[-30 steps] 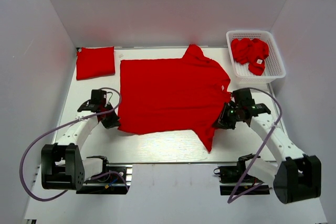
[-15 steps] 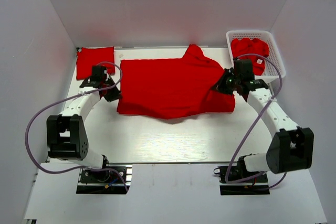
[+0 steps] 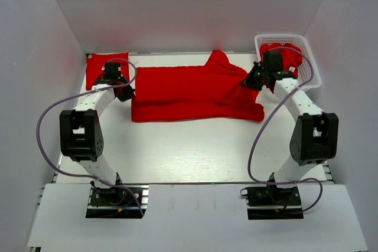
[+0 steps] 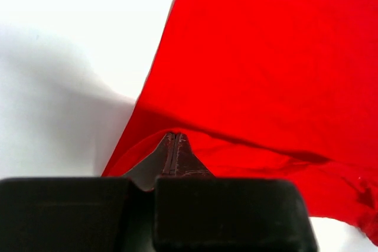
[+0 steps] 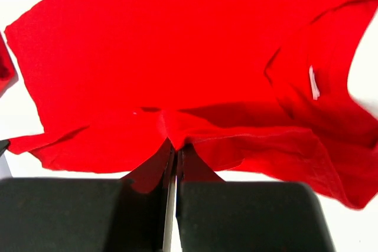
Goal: Fold and stack the t-shirts
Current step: Fold the flattened tshirt in 1/3 of the way
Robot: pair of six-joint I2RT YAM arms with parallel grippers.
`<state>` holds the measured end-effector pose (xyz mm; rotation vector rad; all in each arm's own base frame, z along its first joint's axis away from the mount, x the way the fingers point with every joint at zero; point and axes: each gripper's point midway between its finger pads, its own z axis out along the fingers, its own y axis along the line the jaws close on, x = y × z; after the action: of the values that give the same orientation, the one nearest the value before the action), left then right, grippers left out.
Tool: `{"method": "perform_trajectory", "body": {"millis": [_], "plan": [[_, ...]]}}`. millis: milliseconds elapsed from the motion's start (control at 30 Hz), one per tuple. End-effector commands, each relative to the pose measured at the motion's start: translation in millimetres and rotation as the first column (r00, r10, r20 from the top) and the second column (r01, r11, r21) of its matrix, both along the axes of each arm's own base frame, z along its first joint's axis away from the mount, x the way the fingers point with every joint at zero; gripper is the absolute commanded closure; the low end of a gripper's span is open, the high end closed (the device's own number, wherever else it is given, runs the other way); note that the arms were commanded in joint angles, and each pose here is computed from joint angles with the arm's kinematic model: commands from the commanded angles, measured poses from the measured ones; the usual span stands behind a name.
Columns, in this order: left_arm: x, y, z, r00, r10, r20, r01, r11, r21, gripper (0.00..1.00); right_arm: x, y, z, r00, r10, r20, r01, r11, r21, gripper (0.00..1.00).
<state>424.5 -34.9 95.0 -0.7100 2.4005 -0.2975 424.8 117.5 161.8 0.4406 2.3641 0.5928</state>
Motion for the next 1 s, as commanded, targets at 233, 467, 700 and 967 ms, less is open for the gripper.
{"method": "perform_trajectory", "body": {"millis": [233,467,700,967], "plan": [[28,15,-5,0.998,0.061,0.029,-0.063,0.997,0.045,1.0,56,-2,-3,0.999,0.019,0.042,-0.018,1.0,-0.008,1.0],[51,11,-18,0.998,0.038,0.058,-0.04,0.999,0.031,1.0,103,6,-17,0.997,0.028,0.071,-0.029,0.999,0.018,1.0],[70,21,-16,0.996,0.074,0.041,-0.077,0.994,0.076,0.0,141,21,-32,0.994,0.094,0.062,-0.095,0.995,0.011,0.45],[62,13,35,0.988,0.038,0.147,-0.054,0.993,0.101,0.0,94,27,-31,0.975,0.22,0.044,-0.218,0.975,-0.043,0.1]]}}
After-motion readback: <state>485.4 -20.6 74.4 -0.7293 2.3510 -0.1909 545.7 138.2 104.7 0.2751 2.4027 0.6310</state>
